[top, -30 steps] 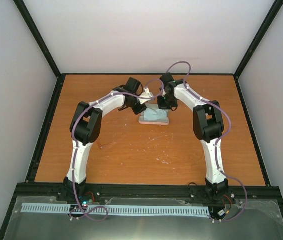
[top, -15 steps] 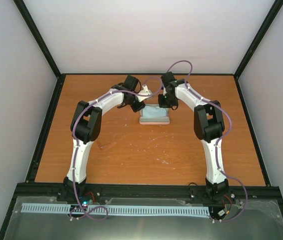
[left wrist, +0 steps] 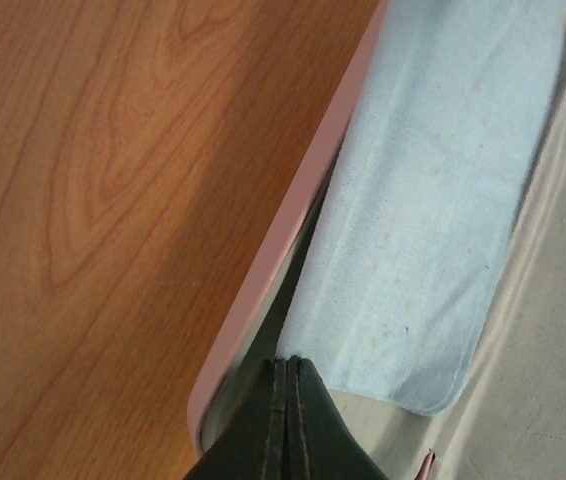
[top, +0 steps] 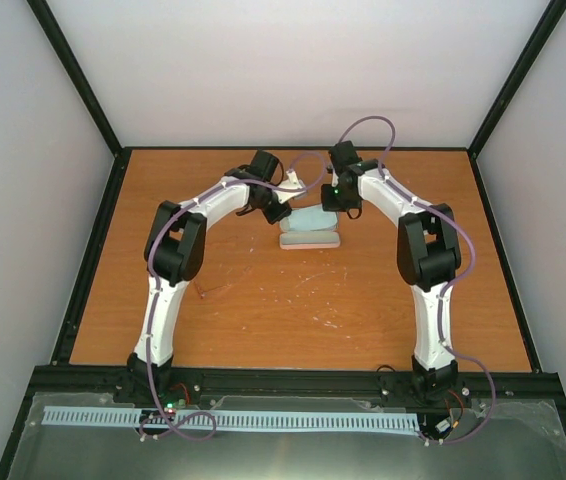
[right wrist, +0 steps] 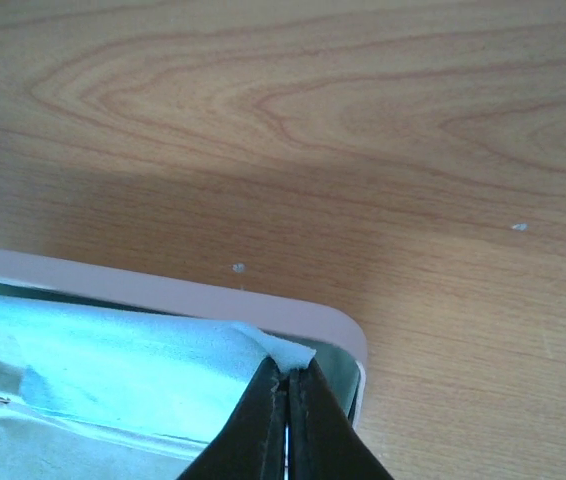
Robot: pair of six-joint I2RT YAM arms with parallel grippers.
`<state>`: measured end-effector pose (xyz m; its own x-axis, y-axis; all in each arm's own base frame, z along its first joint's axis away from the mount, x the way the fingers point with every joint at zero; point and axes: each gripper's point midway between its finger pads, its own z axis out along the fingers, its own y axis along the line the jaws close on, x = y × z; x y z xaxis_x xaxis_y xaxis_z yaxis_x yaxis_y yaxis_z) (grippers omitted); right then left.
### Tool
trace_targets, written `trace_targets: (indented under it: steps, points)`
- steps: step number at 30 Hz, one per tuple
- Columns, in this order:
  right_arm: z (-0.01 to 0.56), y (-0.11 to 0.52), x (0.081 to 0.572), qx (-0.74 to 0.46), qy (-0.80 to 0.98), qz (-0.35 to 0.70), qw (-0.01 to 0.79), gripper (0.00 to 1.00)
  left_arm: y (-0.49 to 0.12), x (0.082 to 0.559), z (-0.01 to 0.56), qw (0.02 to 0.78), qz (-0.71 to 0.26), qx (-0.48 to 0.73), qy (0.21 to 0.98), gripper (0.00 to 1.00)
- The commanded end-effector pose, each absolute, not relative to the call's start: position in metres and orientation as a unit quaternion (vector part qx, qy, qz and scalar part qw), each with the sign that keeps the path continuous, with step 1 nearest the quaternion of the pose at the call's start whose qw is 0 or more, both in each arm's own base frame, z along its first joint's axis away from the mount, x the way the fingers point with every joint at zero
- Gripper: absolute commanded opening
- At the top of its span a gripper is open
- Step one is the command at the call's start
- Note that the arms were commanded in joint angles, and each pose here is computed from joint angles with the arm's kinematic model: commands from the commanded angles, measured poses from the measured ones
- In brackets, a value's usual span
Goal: Organize the sunglasses
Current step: Place the glasses cleaning cloth in the sunglasses case.
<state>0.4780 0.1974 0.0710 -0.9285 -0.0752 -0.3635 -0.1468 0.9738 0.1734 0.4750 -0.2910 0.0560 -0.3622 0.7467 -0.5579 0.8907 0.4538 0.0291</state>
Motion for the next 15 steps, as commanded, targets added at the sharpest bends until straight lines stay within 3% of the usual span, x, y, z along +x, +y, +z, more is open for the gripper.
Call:
trace_targets:
  steps: [1,15]
  points:
    - [0.089,0.194,0.487,-0.053,0.97,0.104,0.214,0.03,-0.29,0.482,0.062,0.261,-0.144,0.508,0.808,0.0]
    - [0.058,0.2,0.481,-0.063,0.979,0.111,0.16,0.03,-0.288,0.482,0.062,0.259,-0.138,0.506,0.811,0.01]
